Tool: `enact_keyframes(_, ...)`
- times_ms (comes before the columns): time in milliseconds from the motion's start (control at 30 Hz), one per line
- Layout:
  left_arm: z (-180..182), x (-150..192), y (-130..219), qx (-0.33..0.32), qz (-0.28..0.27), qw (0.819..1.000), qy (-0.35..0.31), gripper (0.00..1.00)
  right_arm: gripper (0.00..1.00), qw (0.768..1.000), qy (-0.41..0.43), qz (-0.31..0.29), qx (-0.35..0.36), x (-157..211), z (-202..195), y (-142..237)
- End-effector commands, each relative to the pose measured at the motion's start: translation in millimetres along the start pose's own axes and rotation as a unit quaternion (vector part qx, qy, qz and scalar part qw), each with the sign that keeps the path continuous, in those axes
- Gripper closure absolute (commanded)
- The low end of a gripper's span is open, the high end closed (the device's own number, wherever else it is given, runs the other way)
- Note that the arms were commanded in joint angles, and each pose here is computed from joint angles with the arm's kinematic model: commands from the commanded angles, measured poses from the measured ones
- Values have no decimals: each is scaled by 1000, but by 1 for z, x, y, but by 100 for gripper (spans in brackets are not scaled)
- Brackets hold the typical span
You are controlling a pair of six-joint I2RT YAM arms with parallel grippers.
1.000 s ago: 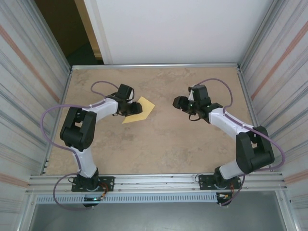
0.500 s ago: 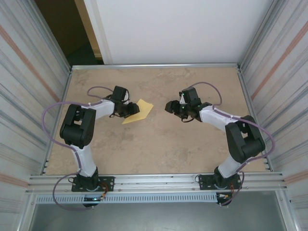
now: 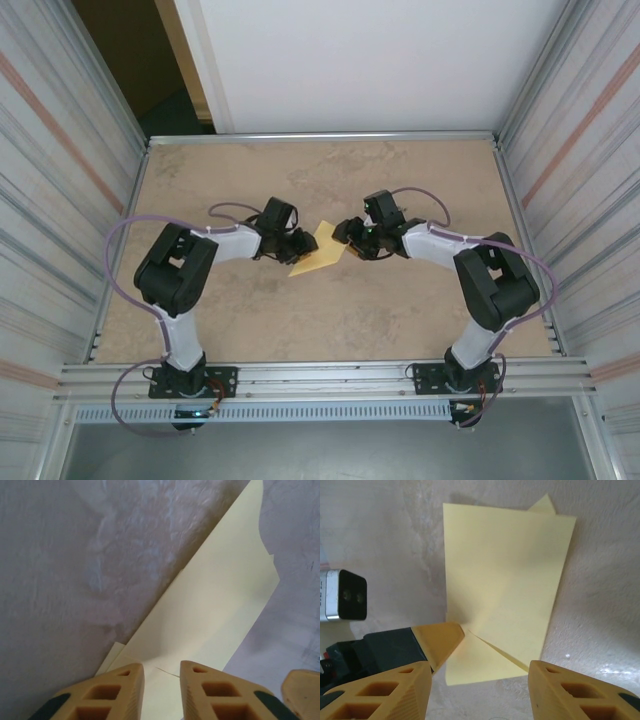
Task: Fold a paper plane with a square sheet of paper (pick it up from the middle)
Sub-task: Turn over the paper at the center of the table.
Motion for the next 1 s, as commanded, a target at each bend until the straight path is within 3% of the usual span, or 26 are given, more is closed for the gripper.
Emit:
enact_keyframes(0,18,10,-1,-33,-3,997,65,77,47,998,-43,23,26,16,-13,-15)
enact_keyframes(400,28,15,-5,-34,-5,994,101,80,49,994,-89,48,40,30,-28,-30)
enact_keyframes(567,28,16,-7,-32,0,994,101,80,57,995,-83,45,28,27,-24,-33)
enact_keyframes(767,29,16,-7,-33,2,994,102,80,60,995,-81,41,34,24,-24,-35)
enact_keyframes(967,30,17,-6,-35,1,994,103,80,70,996,-75,39,33,21,-22,-37)
Point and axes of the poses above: each hand's point on the last joint's axis, 136 mm out from that joint toward the fingers, its own y axis back along the fingers, its own z axis along the line the jaws close on, x = y × z, the point moved 7 cm from there along y, back along the fingers, and after that the axes turned 1 degree about y, right-handed, at the moved point
